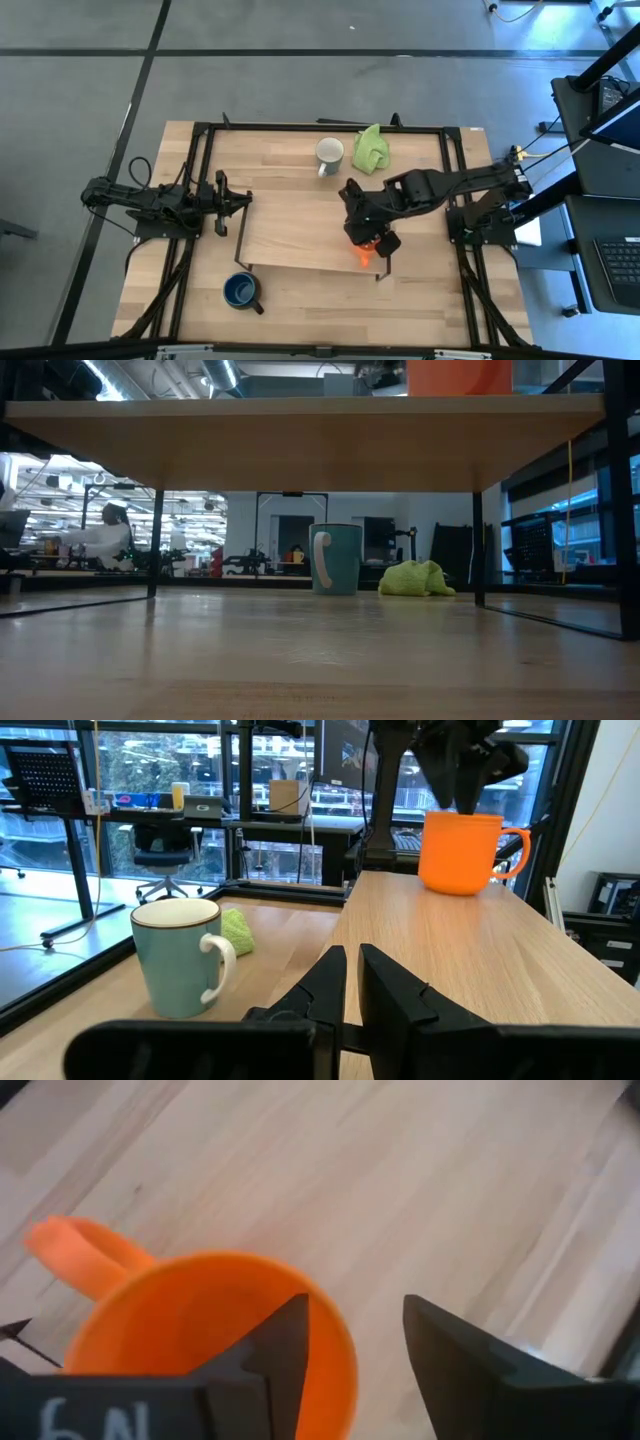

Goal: Stack small to large cups/mugs on shelf
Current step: Put the black mugs on the shelf

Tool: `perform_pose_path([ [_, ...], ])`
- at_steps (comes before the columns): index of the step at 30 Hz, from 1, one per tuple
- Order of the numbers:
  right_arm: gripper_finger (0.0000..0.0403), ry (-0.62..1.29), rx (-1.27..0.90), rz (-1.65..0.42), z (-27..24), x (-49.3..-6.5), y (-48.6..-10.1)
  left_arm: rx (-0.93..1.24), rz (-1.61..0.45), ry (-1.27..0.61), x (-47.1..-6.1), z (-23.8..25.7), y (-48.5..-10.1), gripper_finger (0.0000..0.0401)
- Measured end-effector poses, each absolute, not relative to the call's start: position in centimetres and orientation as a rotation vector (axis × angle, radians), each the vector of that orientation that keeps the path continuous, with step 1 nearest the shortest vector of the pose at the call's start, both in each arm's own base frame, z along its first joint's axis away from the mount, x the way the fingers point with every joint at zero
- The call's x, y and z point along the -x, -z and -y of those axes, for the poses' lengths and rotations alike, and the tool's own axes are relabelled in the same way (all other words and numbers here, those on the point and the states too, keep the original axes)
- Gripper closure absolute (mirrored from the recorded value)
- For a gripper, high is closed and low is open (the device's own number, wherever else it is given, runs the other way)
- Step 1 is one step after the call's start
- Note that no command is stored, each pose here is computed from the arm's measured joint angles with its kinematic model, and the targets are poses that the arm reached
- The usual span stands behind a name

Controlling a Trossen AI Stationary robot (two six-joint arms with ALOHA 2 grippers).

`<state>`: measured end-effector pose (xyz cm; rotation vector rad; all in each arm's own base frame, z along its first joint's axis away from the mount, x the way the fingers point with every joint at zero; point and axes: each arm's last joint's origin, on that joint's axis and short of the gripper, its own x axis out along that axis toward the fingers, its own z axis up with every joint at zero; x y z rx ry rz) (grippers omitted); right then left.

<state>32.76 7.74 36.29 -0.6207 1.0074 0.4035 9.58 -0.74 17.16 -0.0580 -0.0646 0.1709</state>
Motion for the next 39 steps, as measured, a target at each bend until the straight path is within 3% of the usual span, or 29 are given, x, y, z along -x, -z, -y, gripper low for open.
perform_pose_path([
  [7,0.0238,-0.330,0.680,-1.012,-7.9,-32.4,-37.1,0.058,0.065,-0.171,-9.6,0.7,-17.2,0.0376],
  [13,0.0238,-0.036,0.800,-0.917,-7.5,-32.6,-40.0,0.058,0.065,-0.171,-9.6,0.7,-17.2,0.0376],
  [18,0.0238,0.098,0.584,-0.722,-5.2,-33.3,-43.8,0.058,0.065,-0.171,-9.6,0.7,-17.2,0.0376],
  [23,0.0240,0.128,0.114,-0.585,0.9,-32.7,-47.3,0.058,0.064,-0.171,-9.6,0.7,-17.2,0.0376],
  [26,0.0246,0.143,-0.059,-0.610,4.1,-31.8,-47.6,0.058,0.065,-0.171,-9.6,0.7,-17.2,0.0376],
  [30,0.0252,0.140,-0.140,-0.655,6.2,-31.9,-46.8,0.058,0.065,-0.171,-9.6,0.7,-17.2,0.0376],
  [34,0.0253,0.106,-0.106,-0.590,5.8,-32.4,-47.3,0.058,0.064,-0.171,-9.6,0.7,-17.1,0.0376],
  [39,0.0254,0.194,-0.112,-0.510,5.8,-32.9,-47.9,0.058,0.064,-0.171,-9.6,0.7,-17.1,0.0376],
])
